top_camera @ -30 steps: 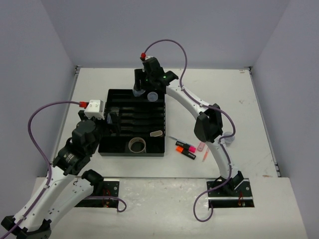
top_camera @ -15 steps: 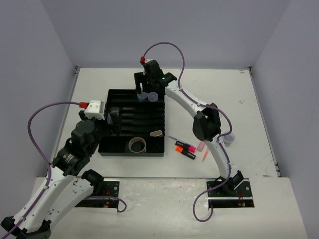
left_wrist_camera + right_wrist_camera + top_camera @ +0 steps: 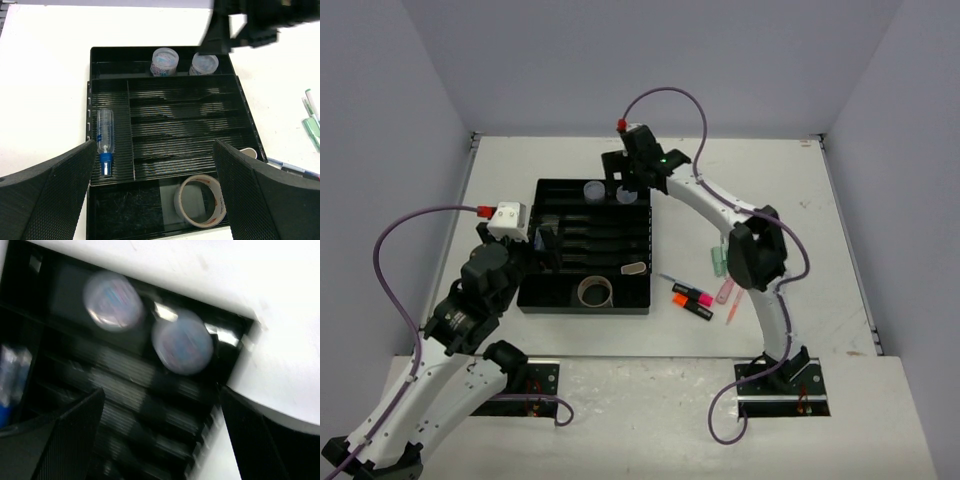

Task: Sort the stationery into containers
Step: Pick up the stationery from the center of the board.

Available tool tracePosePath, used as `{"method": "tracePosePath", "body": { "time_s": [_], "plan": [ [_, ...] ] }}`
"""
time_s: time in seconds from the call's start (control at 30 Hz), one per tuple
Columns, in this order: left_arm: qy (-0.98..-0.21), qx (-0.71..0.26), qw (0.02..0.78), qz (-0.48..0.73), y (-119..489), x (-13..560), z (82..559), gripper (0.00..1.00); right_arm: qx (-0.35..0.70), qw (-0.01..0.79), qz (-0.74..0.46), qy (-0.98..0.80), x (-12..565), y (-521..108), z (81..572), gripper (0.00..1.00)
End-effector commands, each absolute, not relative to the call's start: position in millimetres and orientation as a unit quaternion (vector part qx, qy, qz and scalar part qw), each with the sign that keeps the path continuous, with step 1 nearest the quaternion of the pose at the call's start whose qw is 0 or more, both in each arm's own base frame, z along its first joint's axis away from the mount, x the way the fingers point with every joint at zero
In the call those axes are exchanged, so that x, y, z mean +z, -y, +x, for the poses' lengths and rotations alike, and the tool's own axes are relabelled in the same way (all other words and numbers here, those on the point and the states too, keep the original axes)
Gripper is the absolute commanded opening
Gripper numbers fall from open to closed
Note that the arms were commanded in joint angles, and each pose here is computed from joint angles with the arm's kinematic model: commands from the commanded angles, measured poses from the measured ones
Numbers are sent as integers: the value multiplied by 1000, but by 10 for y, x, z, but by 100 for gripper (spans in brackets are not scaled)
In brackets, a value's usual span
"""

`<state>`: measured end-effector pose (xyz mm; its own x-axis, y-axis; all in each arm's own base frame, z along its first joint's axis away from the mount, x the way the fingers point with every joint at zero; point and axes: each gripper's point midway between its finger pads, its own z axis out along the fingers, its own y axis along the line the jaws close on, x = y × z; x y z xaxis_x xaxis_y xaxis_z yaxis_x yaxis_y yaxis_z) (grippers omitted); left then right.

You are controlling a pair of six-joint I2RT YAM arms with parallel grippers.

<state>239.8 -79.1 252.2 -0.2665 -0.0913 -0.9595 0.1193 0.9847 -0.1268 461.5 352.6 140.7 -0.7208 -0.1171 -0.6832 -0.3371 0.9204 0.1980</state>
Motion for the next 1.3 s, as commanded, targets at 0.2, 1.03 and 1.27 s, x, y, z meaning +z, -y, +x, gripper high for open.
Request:
{"method": "tracePosePath", "body": {
  "time_s": [0.2,1.03,1.27],
  "plan": [
    [-791,-73,607,-20,706,2553,2442,100,27,393,247,-886,1809,-397,3421,99],
    [-790,-142,595,41,1025,2554,2368,100,-13,234,377,-896,520,317,2588,83],
    [-790,-149,593,50,1067,2545,2361,100,-30,275,369,-887,668,425,2661,36]
  ]
}}
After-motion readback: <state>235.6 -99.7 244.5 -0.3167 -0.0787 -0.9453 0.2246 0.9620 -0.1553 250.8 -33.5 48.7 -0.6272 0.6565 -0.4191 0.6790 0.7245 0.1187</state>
